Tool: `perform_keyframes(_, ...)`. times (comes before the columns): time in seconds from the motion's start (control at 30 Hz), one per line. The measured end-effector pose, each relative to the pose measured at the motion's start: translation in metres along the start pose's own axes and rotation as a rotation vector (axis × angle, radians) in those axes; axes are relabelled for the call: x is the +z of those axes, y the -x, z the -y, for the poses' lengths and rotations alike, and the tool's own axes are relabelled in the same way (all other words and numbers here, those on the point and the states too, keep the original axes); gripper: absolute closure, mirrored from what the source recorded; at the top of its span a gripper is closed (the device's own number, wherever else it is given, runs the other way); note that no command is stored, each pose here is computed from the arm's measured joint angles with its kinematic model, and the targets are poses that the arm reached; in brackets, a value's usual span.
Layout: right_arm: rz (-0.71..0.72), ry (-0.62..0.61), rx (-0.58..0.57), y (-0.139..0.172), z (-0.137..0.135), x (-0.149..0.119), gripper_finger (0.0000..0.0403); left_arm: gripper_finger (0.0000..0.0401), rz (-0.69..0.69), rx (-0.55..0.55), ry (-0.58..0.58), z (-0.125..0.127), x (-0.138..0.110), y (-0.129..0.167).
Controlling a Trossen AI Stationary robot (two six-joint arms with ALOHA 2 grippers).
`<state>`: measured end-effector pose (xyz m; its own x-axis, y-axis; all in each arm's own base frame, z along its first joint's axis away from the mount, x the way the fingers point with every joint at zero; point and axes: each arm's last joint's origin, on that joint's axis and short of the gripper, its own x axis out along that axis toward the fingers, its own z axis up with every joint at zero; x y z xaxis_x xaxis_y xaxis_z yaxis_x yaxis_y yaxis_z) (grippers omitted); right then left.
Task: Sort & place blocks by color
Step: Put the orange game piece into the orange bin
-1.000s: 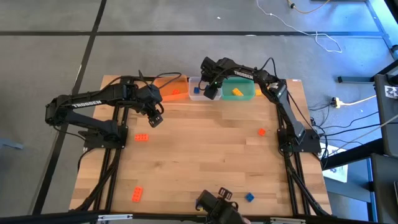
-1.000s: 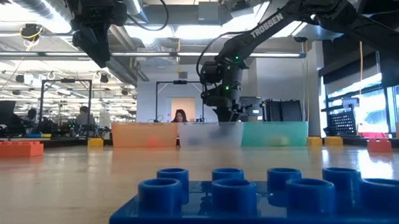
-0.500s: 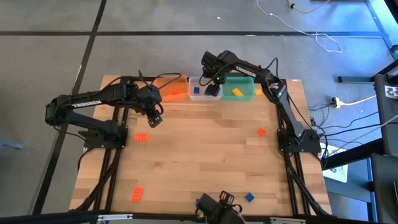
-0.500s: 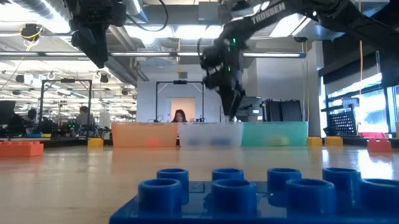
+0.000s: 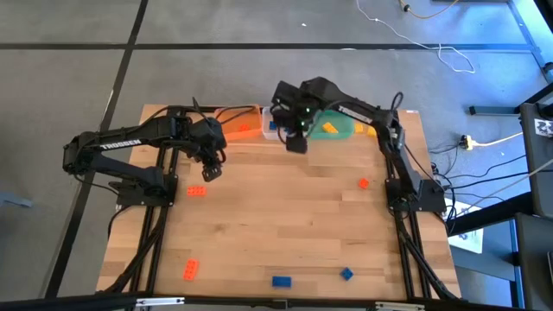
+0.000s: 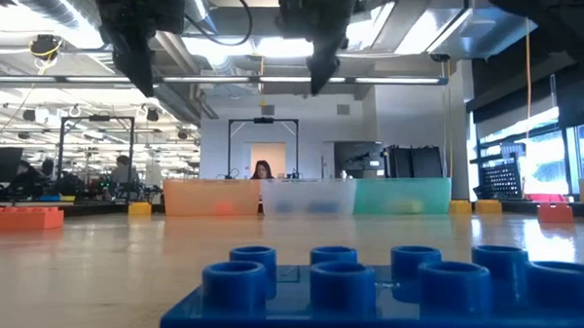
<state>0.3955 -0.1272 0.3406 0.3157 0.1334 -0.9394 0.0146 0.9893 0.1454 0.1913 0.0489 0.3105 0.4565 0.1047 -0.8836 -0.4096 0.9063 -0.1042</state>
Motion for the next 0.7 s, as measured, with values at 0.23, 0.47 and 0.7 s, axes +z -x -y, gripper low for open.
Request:
perform_keyframes(0.23,0.007,0.034,0.041,0.011,-0.064,0.002,0.0151,0.0209,-0.017,-0.092,-0.065,0.006,-0.001,0.000)
perform_keyframes(0.47,0.010,0.052,0.049,0.019,-0.107,-0.002,0.0151,0.0209,-0.109,-0.038,-0.001,0.015,-0.012,0.000)
perform_keyframes(0.7,0.044,0.071,-0.035,0.040,-0.125,-0.012,0.0151,0.0209,-0.207,0.061,0.255,0.024,-0.017,-0.011)
